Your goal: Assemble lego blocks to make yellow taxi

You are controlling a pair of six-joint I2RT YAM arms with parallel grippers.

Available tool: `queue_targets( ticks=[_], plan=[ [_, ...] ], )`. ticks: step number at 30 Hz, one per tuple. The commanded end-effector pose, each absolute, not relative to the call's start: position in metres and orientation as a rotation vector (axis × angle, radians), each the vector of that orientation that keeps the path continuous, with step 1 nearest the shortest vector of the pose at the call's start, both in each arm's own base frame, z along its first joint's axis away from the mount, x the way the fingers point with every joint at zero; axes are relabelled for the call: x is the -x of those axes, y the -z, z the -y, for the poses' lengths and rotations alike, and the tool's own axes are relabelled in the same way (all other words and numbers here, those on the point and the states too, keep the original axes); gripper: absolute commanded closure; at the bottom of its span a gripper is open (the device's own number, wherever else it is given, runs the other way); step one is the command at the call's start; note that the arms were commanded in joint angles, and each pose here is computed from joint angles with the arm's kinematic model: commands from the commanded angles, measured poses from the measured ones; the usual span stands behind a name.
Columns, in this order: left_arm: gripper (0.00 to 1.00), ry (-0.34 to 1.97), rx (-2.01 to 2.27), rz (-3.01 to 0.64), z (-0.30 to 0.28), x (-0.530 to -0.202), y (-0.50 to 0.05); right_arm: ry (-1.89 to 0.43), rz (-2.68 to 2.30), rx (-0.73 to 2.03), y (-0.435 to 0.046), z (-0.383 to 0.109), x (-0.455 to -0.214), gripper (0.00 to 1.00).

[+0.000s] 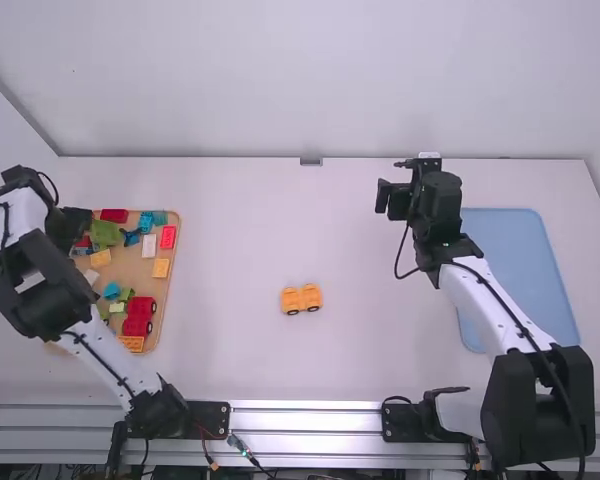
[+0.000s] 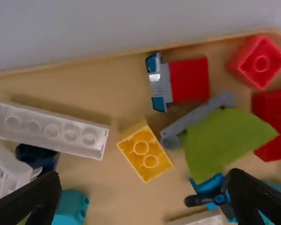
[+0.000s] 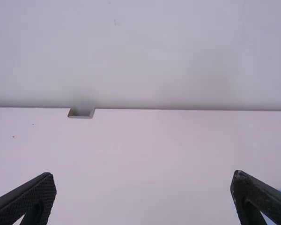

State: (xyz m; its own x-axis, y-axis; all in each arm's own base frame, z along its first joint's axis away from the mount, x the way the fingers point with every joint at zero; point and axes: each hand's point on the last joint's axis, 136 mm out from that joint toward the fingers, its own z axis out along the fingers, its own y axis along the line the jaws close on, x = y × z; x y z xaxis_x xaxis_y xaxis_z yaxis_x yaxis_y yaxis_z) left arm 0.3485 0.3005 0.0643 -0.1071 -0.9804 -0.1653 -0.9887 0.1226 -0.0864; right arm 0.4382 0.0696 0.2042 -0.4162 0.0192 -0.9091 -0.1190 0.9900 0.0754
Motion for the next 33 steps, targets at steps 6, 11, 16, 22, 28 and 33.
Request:
queue_targets(
  ticks=[6, 11, 16, 22, 28, 33],
  plan=[
    [0.15, -0.093, 2.052, -2.289, -0.296, -0.345, -0.044, -0.185, -1.960, 0.017, -0.221, -0.070, -0.446, 0.01],
    [0.17, -0.108, 2.097, -2.277, -0.293, -0.341, -0.043, -0.185, -1.960, 0.018, -0.221, -0.070, -0.446, 0.01],
    [0.17, -0.109, 2.155, -2.246, -0.289, -0.337, -0.037, -0.185, -1.962, 0.018, -0.221, -0.070, -0.446, 0.01],
    [0.17, -0.093, 2.202, -2.196, -0.280, -0.339, -0.012, -0.184, -1.967, 0.018, -0.219, -0.070, -0.445, 0.01],
    [0.26, 0.032, 2.212, -2.191, -0.266, -0.348, 0.000, -0.184, -1.967, 0.018, -0.219, -0.070, -0.445, 0.01],
    [0.32, 0.022, 2.242, -2.136, -0.268, -0.348, 0.009, -0.185, -1.968, 0.018, -0.219, -0.070, -0.445, 0.01]
  ],
)
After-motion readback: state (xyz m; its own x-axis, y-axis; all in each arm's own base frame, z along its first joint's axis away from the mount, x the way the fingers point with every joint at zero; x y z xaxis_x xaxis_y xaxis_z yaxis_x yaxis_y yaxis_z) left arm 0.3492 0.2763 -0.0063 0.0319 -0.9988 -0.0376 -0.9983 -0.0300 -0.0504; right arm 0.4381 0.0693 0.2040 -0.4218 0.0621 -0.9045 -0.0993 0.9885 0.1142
